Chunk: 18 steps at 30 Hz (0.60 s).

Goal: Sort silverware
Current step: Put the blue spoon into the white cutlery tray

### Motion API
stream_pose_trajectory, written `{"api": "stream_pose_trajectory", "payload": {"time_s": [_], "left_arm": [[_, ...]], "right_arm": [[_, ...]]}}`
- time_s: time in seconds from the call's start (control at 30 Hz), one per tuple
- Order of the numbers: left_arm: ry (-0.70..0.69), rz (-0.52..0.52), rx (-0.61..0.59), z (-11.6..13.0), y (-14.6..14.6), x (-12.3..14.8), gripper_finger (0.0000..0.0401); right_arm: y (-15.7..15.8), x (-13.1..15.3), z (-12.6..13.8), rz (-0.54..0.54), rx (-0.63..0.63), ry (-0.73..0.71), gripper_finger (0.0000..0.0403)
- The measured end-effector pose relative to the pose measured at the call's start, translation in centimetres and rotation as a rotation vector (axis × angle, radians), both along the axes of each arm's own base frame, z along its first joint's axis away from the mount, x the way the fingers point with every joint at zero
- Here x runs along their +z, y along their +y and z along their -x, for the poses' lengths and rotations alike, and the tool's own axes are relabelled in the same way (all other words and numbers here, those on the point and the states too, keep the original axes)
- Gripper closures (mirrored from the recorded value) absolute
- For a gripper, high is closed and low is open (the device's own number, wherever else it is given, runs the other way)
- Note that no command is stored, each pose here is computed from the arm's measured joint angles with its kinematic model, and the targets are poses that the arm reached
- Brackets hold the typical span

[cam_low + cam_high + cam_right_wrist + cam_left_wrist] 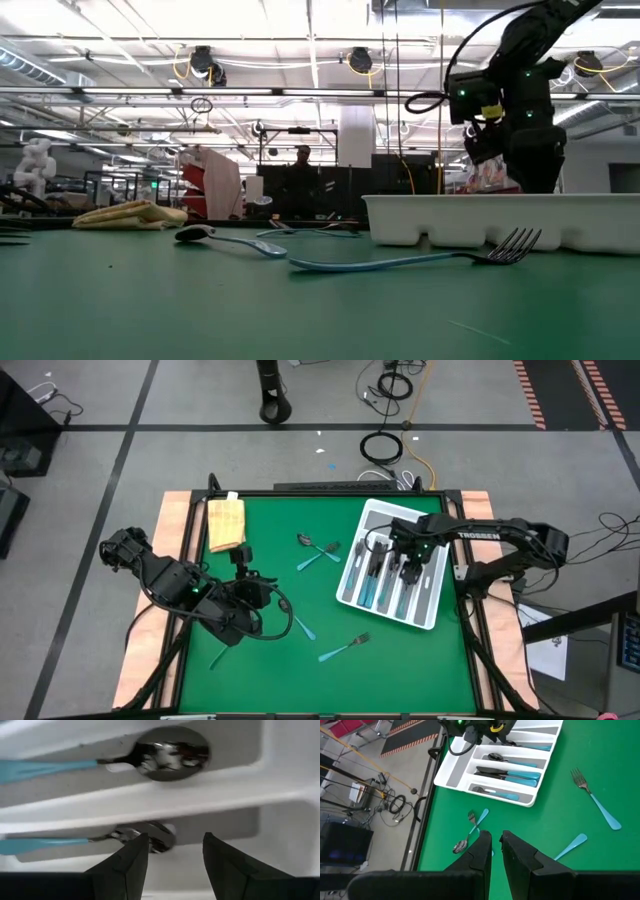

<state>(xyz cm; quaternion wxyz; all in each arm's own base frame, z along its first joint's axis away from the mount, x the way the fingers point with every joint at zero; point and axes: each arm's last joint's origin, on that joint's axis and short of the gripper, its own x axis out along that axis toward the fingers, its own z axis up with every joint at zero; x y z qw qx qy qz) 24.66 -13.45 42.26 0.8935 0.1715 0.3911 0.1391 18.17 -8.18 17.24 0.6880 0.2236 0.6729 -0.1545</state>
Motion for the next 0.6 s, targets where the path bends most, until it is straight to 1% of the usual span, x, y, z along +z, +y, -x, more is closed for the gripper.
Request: {"api": "stream_pose_trajectory", "payload": {"time_s": [0.23, 0.33, 0.4, 0.6], "left_arm": [[0.009, -0.013, -0.012, 0.0, 0.0, 0.0, 0.0349], [0.01, -0.013, -0.013, 0.0, 0.0, 0.0, 0.0349], [0.012, -0.015, -0.015, 0.0, 0.0, 0.0, 0.0349], [0.015, -0.015, -0.019, 0.0, 0.0, 0.0, 0.0349]], "right_arm": [[0.1, -0.3, 0.1, -0.006, -0.005, 0.001, 0.0227], [0.1, -0.3, 0.1, -0.01, 0.0, -0.002, 0.0235], [0.1, -0.3, 0.1, -0.018, 0.004, -0.001, 0.0249], [0.0, -1.3, -0.3, -0.059, 0.013, 0.035, 0.0313]]}}
